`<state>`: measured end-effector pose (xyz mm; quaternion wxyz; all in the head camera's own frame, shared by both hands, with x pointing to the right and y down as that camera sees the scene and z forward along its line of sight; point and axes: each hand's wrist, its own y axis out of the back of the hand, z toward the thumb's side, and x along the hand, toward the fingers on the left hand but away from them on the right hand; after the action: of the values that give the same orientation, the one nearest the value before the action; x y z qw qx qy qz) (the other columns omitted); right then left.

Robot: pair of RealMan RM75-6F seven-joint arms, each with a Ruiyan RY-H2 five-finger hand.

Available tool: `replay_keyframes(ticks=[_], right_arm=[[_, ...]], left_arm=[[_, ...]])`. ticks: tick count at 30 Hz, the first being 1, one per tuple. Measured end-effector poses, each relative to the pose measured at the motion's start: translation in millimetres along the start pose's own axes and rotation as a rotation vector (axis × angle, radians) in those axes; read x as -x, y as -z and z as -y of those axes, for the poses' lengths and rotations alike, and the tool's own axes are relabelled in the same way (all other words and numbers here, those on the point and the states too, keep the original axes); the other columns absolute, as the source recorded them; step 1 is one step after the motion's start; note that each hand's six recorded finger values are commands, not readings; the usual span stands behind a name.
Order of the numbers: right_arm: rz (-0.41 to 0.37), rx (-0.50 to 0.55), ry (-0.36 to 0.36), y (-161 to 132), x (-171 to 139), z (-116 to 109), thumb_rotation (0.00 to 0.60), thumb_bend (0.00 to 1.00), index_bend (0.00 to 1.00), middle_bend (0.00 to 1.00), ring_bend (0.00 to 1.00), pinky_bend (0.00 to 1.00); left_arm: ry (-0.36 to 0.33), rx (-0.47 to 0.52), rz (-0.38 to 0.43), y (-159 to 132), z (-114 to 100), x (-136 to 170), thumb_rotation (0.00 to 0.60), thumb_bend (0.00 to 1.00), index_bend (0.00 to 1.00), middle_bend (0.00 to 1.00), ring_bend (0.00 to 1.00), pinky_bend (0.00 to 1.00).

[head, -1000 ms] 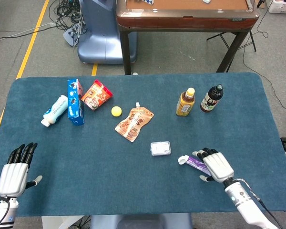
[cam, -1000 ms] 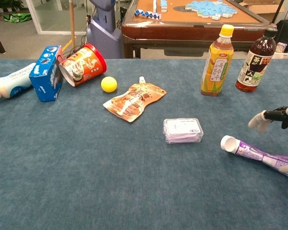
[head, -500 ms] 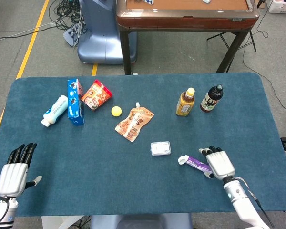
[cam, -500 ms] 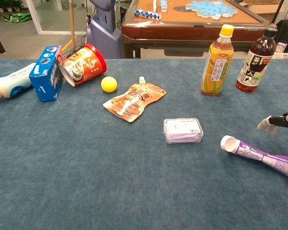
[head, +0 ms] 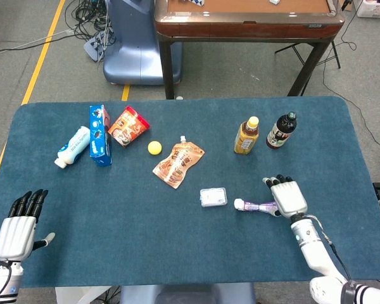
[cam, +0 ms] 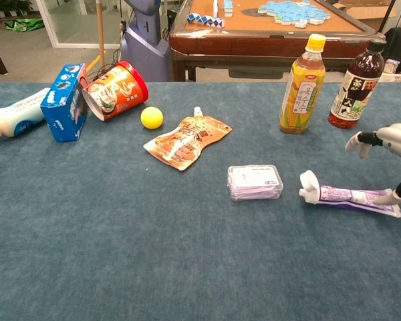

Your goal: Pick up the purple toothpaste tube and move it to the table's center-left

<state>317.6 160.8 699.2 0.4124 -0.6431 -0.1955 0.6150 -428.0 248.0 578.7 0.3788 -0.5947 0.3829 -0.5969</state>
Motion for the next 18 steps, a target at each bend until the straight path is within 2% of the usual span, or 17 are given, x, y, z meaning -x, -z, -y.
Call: replay_keyframes(ticks=[6,11,18], right_arm=[[-0.005,0.031,0.014,-0.5,-1.3,-9.0,0.6,0.04,0.22,0.32,0.21,0.28],[-0.071,0.082,0.002,-10.7,-18.8,-10.1,0.6,0.04,0.22,0.34,0.21,0.28],[-0.146,0.056,0.003,-20.6,-35.9,-3.2,0.6,0.17,0.26,0.37,0.23,0.28]], left_arm=[[-0.004,-0.002,-0.004,0.3,-1.9,1.8,0.6,0.0,0.0,0.07,0.06,0.08],[-0.008,-0.003,-0.004,-0.4,-4.0,3.0,0.6,0.0,0.0,0.07,0.06,0.08],[-0.008,0.0,0.007,-3.5,-3.7,2.0,0.6,0.0,0.0,0.07,0.06,0.08]])
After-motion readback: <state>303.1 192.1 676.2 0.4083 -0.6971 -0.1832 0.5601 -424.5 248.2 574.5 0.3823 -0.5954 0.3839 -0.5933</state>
